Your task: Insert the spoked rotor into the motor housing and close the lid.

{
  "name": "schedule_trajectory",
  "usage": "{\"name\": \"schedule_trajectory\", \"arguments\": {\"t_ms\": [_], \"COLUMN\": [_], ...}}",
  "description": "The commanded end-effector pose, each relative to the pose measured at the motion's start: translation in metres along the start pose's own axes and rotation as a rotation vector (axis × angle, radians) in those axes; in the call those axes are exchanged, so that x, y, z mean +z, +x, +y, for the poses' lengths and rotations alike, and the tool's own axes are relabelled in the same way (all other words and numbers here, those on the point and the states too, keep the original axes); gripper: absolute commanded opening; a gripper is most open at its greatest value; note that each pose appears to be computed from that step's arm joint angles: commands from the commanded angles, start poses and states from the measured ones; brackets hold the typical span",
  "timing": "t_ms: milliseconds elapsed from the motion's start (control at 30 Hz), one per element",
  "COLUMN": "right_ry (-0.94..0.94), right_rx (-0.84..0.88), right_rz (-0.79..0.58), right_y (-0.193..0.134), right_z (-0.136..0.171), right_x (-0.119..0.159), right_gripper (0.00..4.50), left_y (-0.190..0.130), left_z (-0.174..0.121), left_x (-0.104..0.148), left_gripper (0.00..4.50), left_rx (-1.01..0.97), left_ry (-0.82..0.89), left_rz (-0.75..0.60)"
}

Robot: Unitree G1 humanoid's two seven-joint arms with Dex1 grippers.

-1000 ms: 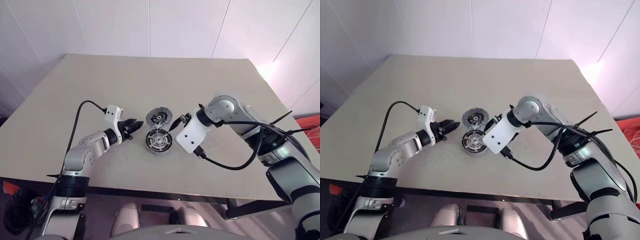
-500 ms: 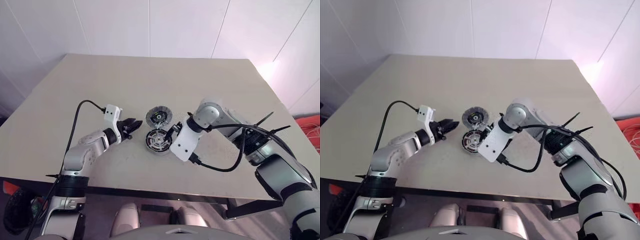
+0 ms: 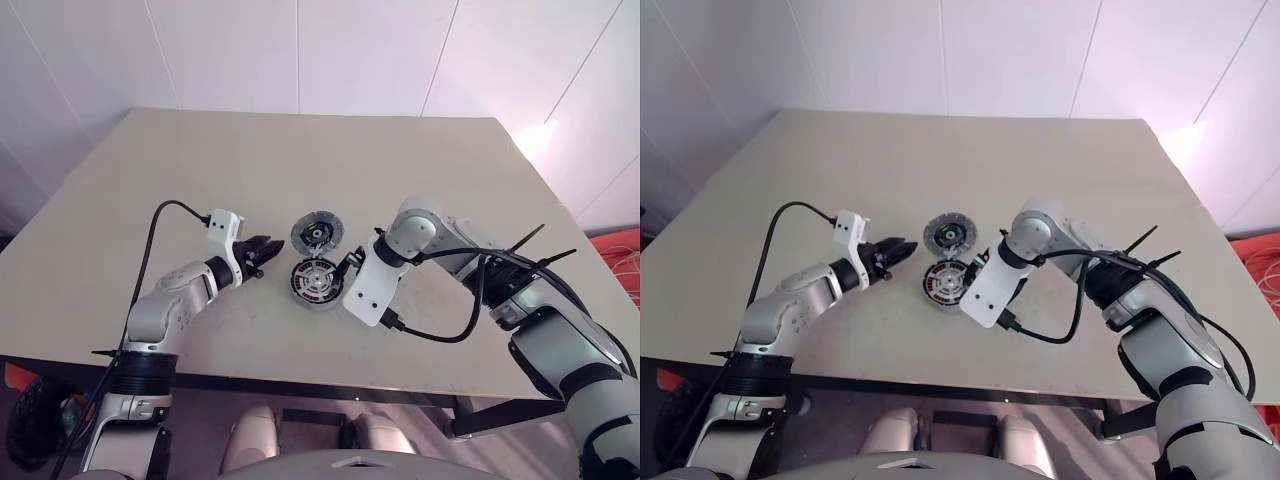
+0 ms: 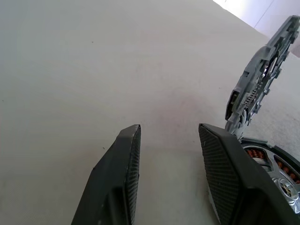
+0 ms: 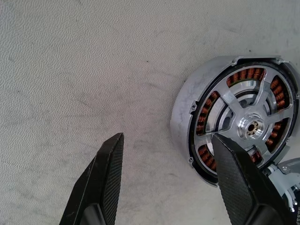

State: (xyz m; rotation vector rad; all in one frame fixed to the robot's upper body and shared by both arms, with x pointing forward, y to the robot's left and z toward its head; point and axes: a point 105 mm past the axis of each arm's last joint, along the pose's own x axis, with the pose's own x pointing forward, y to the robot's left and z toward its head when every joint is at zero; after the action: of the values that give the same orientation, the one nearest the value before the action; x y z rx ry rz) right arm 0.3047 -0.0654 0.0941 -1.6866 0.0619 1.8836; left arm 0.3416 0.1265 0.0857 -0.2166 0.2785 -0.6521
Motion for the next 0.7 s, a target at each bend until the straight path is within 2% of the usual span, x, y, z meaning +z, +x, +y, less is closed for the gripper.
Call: {"name": "schedule_trajectory", "arguments": {"t_ms": [33, 300, 667, 700], "right_ry": [-0.029, -0.025, -0.049, -0.051], "right_rx": [-0.034, -0.034, 0.0, 0.002], "right_rz": [0.039, 0.069, 0.05, 0.049], "right_y": [-0.011, -0.009, -0.005, -0.005], "right_z": [-0.013, -0.016, -0.006, -0.006], "right_x": [-0.005, -0.017, -0.011, -0.01], "right_gripper": [3.34, 3.34, 3.34, 3.16], "left_y": [0.0, 0.0, 0.0, 0.0], "left_z": [-0.003, -0.004, -0.003, -0.003], "left_x": [0.016, 0.015, 0.014, 0.014], "left_gripper": [2.07, 2.07, 2.07, 2.07], "left_rx": [-0.008, -0.008, -0.003, -0.003], "left_ry": [0.034, 0.035, 0.034, 0.034], "left_rz": [-0.054, -0.052, -0.052, -0.052]}}
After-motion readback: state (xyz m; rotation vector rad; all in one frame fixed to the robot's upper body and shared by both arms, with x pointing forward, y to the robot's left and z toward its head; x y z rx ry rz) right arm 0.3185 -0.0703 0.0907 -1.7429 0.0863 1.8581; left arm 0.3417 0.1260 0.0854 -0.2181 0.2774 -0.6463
